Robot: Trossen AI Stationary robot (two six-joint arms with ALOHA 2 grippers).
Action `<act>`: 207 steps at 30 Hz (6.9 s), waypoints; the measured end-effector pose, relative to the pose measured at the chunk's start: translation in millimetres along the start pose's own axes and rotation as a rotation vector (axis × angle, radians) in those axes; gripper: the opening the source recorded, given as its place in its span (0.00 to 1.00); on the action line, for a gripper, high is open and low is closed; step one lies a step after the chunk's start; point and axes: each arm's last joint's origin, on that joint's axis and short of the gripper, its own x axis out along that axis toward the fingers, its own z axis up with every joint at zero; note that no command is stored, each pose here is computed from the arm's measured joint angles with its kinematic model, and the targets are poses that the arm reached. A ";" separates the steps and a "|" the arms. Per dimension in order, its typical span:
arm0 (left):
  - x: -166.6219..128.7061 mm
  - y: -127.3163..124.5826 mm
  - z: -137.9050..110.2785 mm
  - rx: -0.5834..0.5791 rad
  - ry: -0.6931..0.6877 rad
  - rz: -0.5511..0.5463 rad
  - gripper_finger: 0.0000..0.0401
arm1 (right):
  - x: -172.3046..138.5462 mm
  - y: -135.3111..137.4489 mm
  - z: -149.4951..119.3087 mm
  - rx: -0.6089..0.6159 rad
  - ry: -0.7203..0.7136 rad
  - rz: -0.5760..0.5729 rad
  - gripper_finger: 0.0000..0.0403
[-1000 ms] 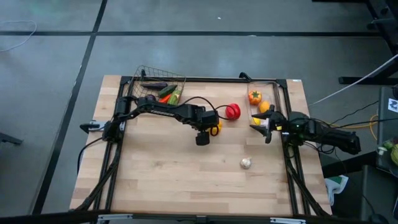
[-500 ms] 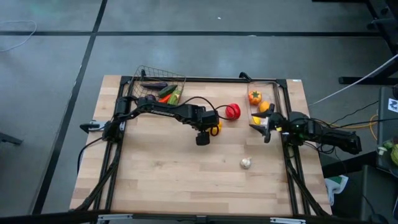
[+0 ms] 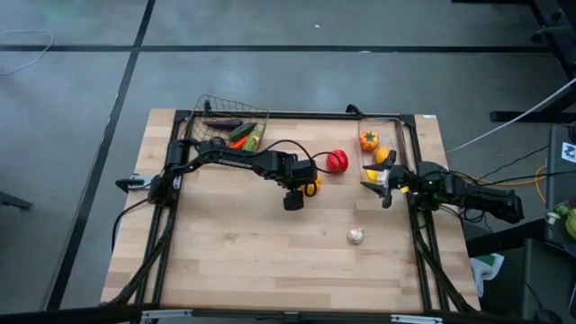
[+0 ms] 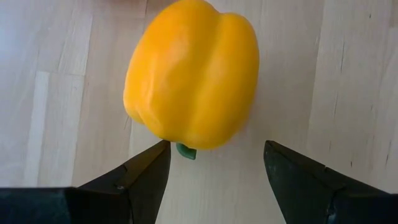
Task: Sort produce into baskets
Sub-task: Put the yellow bell pepper into the silver wire basket
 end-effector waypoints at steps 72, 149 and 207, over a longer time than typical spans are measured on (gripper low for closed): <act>-3.2 31.6 14.1 0.208 -0.168 -0.134 0.97 | 7.9 0.6 -7.0 0.006 -0.078 -0.008 0.63; 8.2 23.8 27.3 0.167 -0.113 -0.075 0.81 | 7.8 1.0 -5.8 0.005 -0.092 0.009 0.63; -95.8 239.6 -83.1 -0.583 0.272 0.114 0.80 | 7.8 1.0 -6.0 0.005 -0.091 0.009 0.63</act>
